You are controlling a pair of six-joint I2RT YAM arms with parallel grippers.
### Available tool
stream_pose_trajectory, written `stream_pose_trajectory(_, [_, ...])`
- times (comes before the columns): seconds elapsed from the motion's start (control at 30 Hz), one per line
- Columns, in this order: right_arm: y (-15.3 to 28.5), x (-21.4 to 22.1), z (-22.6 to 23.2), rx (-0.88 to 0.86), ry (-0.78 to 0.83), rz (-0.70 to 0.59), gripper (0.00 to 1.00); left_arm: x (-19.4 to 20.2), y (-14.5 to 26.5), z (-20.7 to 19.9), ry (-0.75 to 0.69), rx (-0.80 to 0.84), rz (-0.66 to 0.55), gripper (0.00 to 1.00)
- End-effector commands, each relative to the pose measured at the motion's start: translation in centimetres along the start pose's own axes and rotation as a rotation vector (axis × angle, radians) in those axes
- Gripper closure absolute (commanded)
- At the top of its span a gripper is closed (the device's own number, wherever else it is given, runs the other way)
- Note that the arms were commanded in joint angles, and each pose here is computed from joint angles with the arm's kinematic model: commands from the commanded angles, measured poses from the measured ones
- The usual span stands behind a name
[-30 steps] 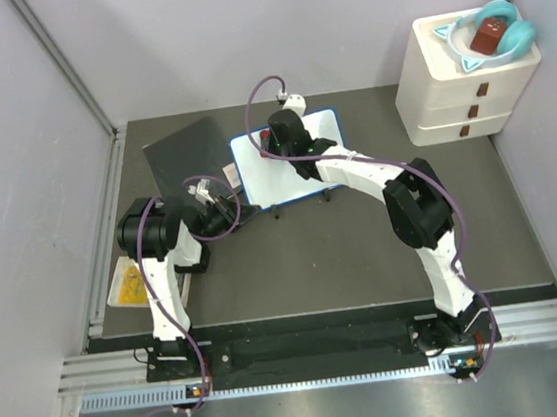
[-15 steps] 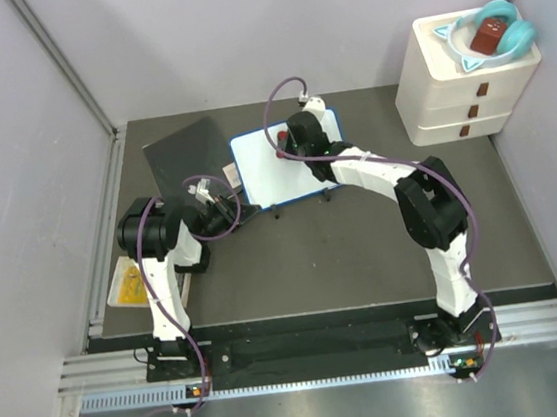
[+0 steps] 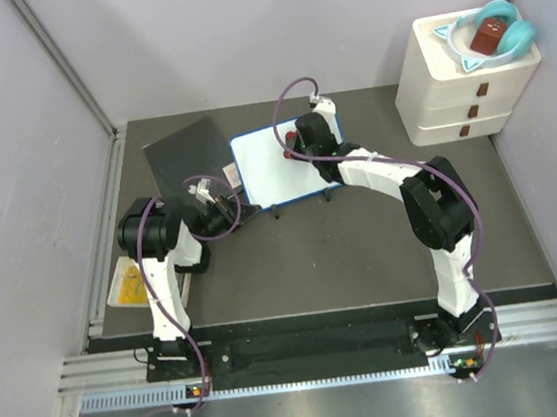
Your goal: Erase the whiteboard
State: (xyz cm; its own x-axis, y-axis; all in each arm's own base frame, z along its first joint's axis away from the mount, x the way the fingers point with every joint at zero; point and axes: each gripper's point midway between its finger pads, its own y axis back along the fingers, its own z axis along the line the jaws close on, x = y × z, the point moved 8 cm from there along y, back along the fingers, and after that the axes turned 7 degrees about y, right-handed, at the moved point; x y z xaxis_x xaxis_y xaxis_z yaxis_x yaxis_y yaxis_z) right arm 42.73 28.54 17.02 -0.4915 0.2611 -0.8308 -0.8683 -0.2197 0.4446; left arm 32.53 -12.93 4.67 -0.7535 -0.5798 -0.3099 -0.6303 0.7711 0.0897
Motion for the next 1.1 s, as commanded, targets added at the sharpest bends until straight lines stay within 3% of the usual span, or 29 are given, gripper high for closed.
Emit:
stream_pose_trajectory(0.0, [-1.3, 4.1, -6.6, 0.229, 0.061, 0.141, 1.0, -0.4, 0.0, -0.8, -0.155, 0.098, -0.066, 1.0])
stream_pose_trajectory(0.7, [0.3, 3.6, -9.3, 0.331, 0.101, 0.208, 1.0, -0.4, 0.0, -0.9, -0.155, 0.1, -0.065, 1.0])
stream_pose_trajectory(1.07, [2.3, 4.3, -12.8, 0.357, 0.044, 0.231, 1.0, -0.4, 0.0, -0.9, -0.16, 0.099, -0.07, 1.0])
